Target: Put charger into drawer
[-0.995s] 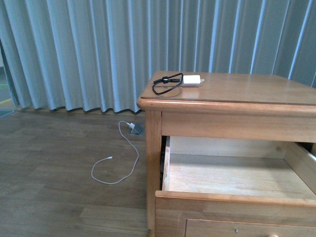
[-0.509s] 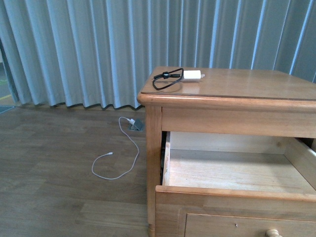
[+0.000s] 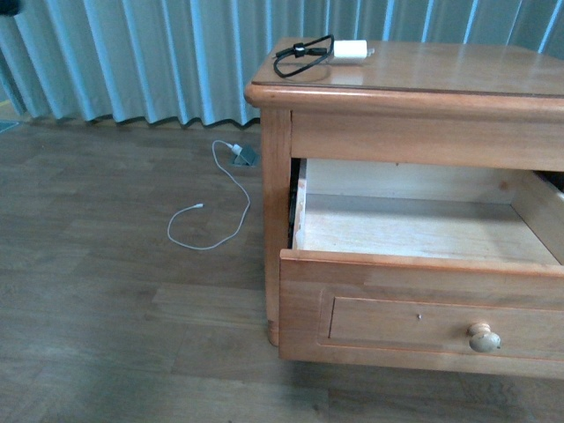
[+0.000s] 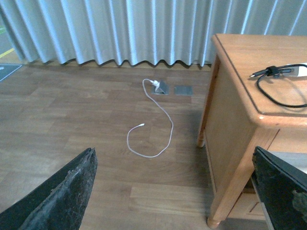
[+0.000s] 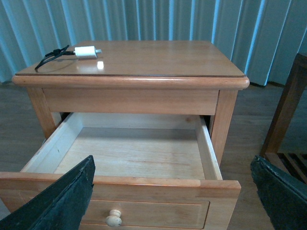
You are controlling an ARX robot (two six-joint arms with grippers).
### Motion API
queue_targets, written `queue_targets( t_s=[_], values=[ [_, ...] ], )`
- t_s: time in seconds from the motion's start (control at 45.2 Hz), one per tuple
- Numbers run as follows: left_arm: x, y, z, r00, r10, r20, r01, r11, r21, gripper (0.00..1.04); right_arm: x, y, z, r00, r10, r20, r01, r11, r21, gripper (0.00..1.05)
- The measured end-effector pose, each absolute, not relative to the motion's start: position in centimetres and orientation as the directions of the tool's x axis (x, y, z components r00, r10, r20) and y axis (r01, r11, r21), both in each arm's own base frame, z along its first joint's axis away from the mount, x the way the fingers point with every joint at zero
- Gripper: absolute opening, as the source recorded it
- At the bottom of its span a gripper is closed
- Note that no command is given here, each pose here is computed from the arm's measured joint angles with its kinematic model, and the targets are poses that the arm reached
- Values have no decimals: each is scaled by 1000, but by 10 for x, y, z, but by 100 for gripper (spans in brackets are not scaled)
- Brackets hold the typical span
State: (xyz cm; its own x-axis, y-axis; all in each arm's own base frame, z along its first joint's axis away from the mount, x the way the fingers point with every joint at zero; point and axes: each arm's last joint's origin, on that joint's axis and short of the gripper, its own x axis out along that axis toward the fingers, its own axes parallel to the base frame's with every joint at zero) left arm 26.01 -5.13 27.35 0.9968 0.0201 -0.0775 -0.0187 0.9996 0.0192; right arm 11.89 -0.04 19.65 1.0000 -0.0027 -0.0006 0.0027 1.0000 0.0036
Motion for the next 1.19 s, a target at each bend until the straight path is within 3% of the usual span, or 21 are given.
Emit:
queue_targets(
  t_s=[0.332,0.708,0.929,1.194],
  values=[
    [398,-149,293,977,-211,34,209,976,54,99,119,0,197,1000,-3,-1,3,1000,4,96],
    [487,-210,275,968,-249,21,245,962,120,99,119,0,197,1000,-3,-1,3,1000,4,96],
    [533,-237,263,944,-277,-179,296,951,93,99,119,0,197,1000,-3,-1,3,1000,4,96],
    [547,-245,247,930,-274,-244,308,944,114,99,119,0,197,1000,-3,-1,3,1000,4,96]
  ],
)
